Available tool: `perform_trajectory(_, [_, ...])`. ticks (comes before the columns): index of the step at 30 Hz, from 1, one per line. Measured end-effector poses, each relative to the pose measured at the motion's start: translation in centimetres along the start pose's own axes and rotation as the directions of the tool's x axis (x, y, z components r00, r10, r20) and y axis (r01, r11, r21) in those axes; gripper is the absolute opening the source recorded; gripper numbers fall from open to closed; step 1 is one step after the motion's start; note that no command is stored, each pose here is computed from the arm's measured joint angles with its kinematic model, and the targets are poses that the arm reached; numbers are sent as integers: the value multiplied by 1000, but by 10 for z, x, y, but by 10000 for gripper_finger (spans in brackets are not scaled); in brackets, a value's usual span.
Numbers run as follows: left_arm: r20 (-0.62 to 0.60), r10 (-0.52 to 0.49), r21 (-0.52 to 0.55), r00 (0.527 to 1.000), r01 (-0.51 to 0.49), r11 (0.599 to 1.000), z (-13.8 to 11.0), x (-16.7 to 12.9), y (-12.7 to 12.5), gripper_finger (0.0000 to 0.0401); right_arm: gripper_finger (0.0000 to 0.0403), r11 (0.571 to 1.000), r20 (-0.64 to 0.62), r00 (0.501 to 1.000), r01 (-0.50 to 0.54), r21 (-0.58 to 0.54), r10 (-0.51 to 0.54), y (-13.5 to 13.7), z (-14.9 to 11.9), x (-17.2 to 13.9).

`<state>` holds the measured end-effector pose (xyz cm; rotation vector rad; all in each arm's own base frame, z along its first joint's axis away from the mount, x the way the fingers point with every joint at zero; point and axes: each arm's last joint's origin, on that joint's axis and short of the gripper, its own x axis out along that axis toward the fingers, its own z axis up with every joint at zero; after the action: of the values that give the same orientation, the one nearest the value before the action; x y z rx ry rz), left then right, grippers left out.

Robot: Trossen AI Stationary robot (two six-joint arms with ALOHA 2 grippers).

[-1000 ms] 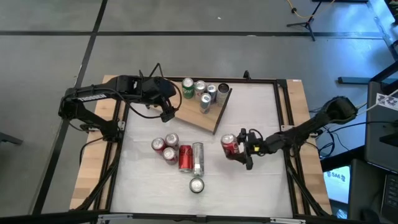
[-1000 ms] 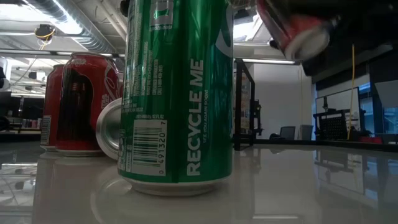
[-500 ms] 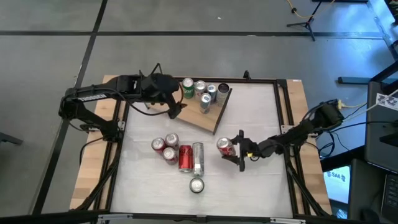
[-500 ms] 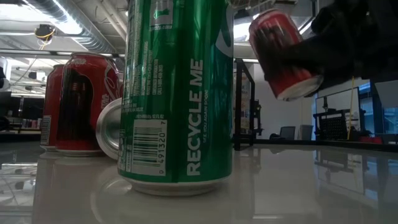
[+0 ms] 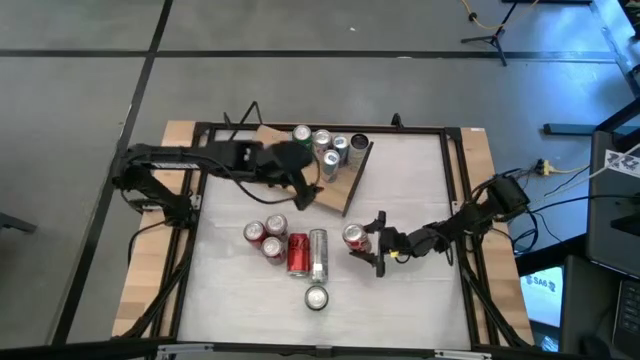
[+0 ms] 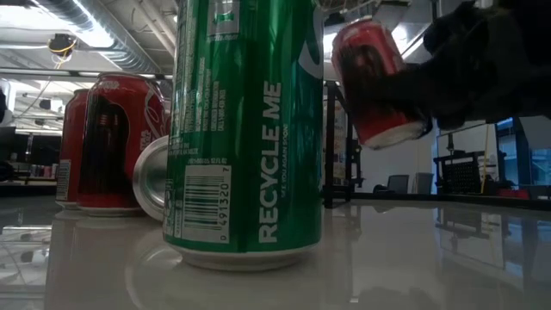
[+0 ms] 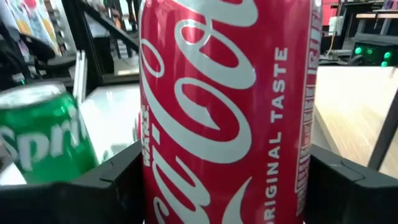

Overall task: Place canned beverage on shelf
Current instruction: Put the right red white soda can on the shelf

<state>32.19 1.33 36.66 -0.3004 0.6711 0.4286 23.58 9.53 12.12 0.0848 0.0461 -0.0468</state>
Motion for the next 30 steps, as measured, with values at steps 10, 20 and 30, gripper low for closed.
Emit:
perform_trajectory(10, [-31,-33,-28,999,32,999,-13,41,-31,390,297,1000,-15,1000,-7,-13,7,-5,-17,25])
perform_trajectory(20, [-78,-59,-121,995,49,991,-29,48,-54,389,297,999,-33,999,7,-40,-8,-3,-28,38])
perform_trajectory(30, [-217,-55,-291,975,-10,957,-57,72,-74,389,299,998,-50,999,7,-57,-9,-2,-29,39])
